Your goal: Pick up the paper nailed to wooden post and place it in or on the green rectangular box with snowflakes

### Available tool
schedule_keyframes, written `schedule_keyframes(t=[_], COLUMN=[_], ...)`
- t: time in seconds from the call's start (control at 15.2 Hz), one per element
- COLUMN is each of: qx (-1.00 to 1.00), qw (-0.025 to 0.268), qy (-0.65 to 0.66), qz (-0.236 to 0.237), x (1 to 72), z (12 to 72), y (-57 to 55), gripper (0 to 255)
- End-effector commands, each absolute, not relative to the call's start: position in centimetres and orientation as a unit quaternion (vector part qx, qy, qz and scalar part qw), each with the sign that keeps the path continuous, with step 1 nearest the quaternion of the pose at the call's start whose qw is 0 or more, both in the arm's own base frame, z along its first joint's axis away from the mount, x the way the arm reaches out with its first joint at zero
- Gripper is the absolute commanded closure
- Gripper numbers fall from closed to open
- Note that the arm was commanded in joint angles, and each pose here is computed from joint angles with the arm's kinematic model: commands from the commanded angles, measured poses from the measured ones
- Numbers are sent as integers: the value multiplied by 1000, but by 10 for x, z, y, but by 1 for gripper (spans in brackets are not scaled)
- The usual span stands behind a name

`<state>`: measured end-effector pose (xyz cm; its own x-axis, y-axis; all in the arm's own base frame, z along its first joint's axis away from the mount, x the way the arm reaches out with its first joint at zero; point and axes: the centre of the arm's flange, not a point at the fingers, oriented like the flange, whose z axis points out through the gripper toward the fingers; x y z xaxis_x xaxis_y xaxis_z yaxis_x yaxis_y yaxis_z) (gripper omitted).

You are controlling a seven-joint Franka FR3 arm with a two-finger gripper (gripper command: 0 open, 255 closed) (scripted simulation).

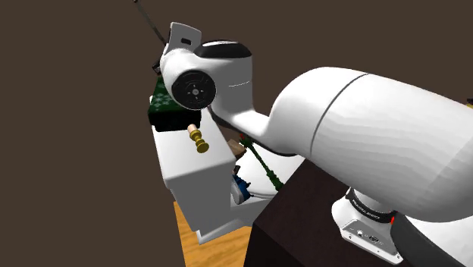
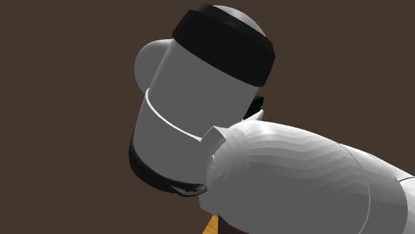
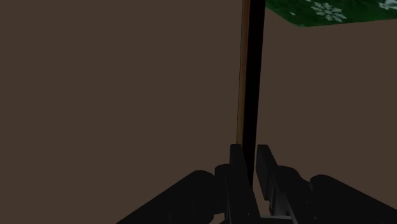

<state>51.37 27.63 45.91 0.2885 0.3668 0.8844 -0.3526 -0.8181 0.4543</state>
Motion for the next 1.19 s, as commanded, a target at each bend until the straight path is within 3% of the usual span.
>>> schedule_keyframes(t=[0.0, 1.12], qx=[744, 744], qw=[301, 301], qy=[5, 5], qz=[597, 597], x=[531, 548], z=[458, 409], y=[257, 240], gripper=[255, 255])
